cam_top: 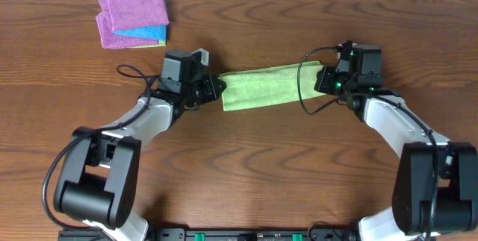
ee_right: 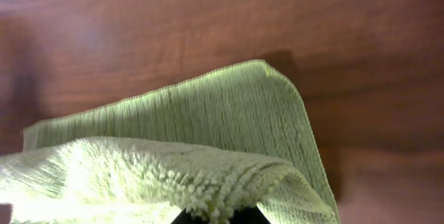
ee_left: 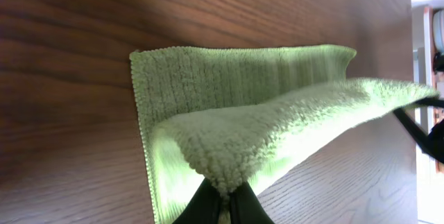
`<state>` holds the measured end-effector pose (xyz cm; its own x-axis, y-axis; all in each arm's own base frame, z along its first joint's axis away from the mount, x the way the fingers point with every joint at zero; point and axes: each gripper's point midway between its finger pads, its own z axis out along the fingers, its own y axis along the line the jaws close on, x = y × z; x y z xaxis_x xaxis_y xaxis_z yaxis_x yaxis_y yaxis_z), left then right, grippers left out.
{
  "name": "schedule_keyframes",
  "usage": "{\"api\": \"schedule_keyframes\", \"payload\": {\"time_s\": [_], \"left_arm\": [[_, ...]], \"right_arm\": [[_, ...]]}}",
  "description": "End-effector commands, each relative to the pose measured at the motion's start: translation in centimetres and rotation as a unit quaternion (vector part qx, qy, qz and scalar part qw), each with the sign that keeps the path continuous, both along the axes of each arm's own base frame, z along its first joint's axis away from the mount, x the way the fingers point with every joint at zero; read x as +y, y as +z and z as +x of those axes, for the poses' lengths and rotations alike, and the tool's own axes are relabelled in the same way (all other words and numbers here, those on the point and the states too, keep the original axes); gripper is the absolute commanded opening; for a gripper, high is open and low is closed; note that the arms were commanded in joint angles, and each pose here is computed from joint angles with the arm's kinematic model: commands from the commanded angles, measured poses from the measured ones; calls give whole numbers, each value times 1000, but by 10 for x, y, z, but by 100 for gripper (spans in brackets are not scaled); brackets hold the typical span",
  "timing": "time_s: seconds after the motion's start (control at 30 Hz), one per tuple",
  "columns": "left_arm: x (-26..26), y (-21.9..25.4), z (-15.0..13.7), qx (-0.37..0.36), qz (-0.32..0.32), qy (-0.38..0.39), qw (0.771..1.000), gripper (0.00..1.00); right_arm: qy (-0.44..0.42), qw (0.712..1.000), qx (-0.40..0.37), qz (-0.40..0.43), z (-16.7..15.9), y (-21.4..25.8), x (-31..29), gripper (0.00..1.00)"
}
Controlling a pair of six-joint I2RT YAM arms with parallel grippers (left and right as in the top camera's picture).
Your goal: Fold the cloth
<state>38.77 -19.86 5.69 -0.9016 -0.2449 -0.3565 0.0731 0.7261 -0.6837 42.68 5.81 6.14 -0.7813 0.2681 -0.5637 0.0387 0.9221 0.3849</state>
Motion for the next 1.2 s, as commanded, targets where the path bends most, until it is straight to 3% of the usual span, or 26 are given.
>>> {"api": "schedule_keyframes", "payload": {"time_s": [0.0, 0.7, 0.77, 0.97, 1.13, 1.17], "left_arm": [[-4, -9, 4, 5, 6, 8, 1000, 6], [3, -33, 21, -6, 31, 45, 998, 6], [4, -33, 21, -6, 33, 46, 998, 6], [4, -33, 21, -5, 33, 46, 998, 6], [2, -32, 20, -5, 28, 42, 999, 8], [1, -32, 19, -4, 25, 39, 999, 14]], "right_arm": [[-23, 1000, -2, -14, 6, -8, -10, 1], [-23, 999, -41, -12, 37, -42, -9, 1], [-23, 999, -46, -12, 39, -42, -8, 5], [-29, 997, -65, -9, 46, -35, -7, 35], [-41, 996, -75, 5, 52, -28, -7, 40], [-41, 996, -77, 5, 54, -26, -7, 40]]}}
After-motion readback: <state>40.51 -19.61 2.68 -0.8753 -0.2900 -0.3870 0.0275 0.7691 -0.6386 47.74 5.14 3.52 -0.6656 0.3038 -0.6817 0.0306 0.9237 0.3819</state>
